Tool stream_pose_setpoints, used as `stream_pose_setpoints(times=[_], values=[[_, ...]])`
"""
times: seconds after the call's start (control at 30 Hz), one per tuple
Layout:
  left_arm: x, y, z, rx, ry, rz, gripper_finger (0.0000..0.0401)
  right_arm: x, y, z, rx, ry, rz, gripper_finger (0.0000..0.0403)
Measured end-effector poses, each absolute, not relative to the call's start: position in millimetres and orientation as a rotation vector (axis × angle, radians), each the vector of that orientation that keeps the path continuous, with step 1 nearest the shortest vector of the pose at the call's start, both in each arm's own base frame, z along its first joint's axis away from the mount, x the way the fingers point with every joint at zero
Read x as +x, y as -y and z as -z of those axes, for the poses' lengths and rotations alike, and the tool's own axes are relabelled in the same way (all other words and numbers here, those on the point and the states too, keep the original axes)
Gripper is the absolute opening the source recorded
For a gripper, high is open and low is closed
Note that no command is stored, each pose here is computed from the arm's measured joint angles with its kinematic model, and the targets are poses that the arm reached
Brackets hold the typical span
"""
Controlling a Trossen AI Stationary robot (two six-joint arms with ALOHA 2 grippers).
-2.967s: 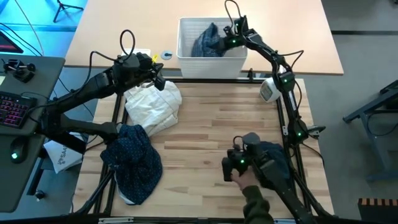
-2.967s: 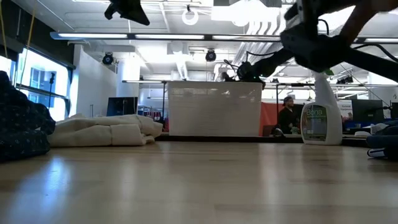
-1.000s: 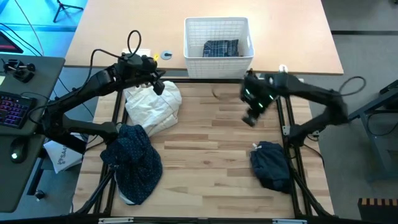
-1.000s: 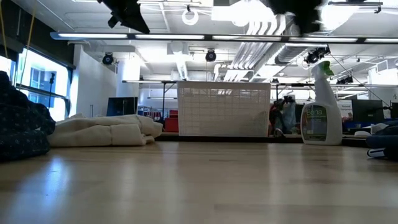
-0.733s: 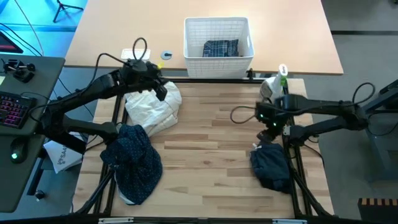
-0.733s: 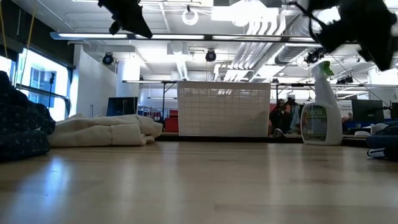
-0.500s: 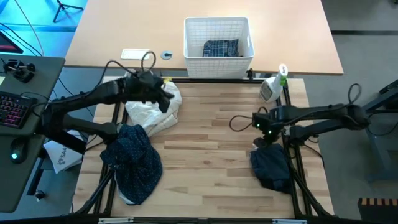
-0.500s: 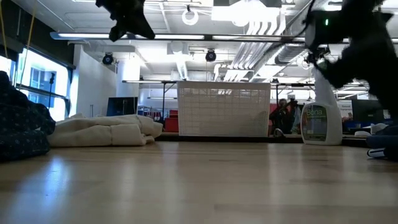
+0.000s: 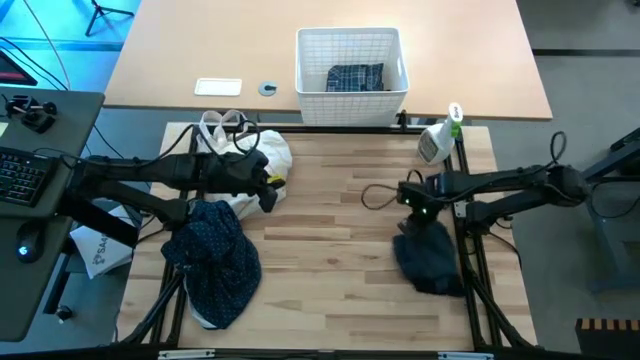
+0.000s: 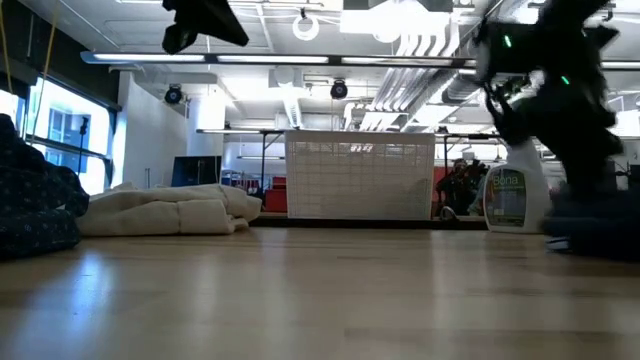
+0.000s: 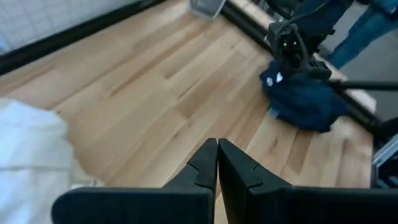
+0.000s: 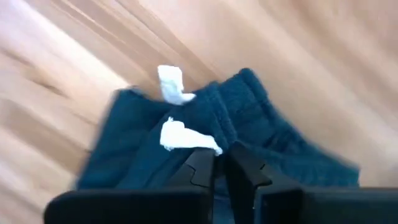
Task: Fold Laundry from Bin
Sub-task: Fold the black short
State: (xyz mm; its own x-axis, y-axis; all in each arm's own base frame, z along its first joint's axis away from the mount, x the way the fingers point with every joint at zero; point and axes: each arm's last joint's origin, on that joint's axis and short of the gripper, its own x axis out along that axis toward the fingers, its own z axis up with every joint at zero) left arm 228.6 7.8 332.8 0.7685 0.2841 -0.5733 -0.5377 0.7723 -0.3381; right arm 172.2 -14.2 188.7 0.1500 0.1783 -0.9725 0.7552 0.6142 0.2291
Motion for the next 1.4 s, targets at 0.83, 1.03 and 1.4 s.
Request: stream_pose_setpoints(times=[0.83, 1.03, 1.4], values=[[238.9, 0.8, -359.1, -0.45, -0.277, -0.315, 0.0, 244.9, -38.9, -248.0, 0.245, -0.67, 0.199, 0.0071], [239.3, 4.3, -353.7, -0.449, -0.326, -0.315, 0.0, 219.9, -48.3, -176.4, 0.629, -0.934, 0.132, 0.0183], [266.8, 1.6, -313.0, -0.432, -0.552, -0.383, 0.0, 244.2, -26.4, -219.3, 0.688, -0.682, 0.259, 0.022]])
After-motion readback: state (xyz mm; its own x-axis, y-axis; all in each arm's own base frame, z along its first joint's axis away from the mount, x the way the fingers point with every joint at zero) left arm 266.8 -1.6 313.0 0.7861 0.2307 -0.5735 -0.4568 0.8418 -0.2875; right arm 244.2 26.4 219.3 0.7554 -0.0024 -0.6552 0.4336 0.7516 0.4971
